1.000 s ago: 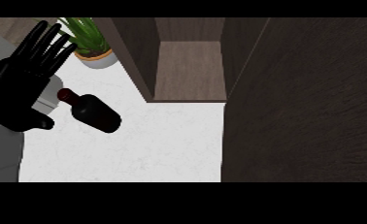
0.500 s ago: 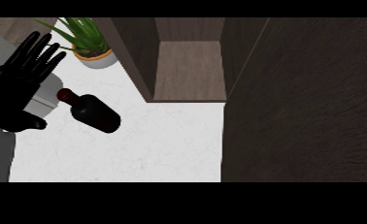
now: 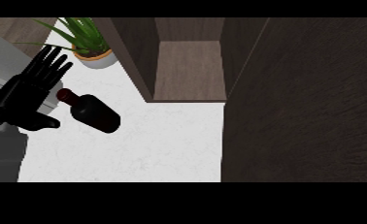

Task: Pick up the wine, place it into the cabinet and close the cabinet

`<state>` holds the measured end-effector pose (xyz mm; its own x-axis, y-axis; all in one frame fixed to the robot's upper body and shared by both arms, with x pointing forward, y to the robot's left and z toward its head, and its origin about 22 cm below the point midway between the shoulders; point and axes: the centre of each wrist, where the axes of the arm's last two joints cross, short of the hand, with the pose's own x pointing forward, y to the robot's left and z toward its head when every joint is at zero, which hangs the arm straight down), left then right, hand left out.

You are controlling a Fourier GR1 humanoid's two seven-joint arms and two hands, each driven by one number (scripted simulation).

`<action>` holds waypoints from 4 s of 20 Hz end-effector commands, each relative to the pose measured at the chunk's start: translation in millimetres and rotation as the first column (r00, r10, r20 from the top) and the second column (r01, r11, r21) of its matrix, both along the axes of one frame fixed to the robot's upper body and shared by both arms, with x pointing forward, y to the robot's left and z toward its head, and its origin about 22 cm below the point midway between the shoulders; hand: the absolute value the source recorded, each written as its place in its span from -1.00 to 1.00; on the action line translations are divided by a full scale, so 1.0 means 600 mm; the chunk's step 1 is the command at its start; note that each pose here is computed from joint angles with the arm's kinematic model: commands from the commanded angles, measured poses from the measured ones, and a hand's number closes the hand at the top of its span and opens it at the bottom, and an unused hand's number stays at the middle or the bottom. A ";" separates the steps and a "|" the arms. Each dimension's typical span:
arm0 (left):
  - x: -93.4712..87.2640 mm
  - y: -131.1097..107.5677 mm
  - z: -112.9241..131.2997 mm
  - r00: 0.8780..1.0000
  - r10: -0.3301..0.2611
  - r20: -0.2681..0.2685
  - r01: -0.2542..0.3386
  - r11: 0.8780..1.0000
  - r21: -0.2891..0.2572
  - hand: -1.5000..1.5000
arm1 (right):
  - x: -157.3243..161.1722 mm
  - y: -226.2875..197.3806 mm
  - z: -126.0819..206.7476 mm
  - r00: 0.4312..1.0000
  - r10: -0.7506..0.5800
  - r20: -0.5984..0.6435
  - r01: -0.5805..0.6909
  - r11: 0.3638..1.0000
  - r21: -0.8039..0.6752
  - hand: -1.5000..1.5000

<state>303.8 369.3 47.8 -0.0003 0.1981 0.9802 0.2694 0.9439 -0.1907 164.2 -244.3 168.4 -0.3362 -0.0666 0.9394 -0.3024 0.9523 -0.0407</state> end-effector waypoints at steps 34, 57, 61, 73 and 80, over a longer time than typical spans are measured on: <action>-0.005 0.015 -0.216 0.991 -0.054 -0.122 0.058 0.998 0.024 -1.00 | -0.004 -0.002 -0.015 1.000 0.016 0.006 -0.016 1.000 -0.016 -1.00; -0.039 -0.030 -0.278 0.985 -0.052 -0.166 0.033 0.993 -0.112 -1.00 | 0.002 0.007 -0.014 1.000 0.004 0.003 -0.004 1.000 -0.018 -1.00; -0.042 -0.038 -0.284 0.983 -0.072 -0.167 0.045 0.986 -0.160 1.00 | -0.014 0.007 -0.003 1.000 0.004 0.017 -0.003 0.999 -0.041 -1.00; -0.103 -0.043 -0.325 0.988 -0.052 -0.148 0.033 0.991 -0.132 1.00 | -0.011 0.014 -0.005 1.000 -0.007 0.013 0.008 1.000 -0.020 -1.00; -0.265 -0.096 -0.409 0.956 0.285 -0.073 -0.292 0.951 -0.099 1.00 | -0.001 0.004 -0.008 0.998 -0.064 -0.007 0.064 0.998 -0.021 -1.00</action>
<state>228.1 332.3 -153.9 -0.0386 0.2453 0.9687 0.0298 0.9692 -0.2443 161.4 -244.9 160.7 -0.3378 -0.0274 0.9408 -0.2636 0.9623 -0.0666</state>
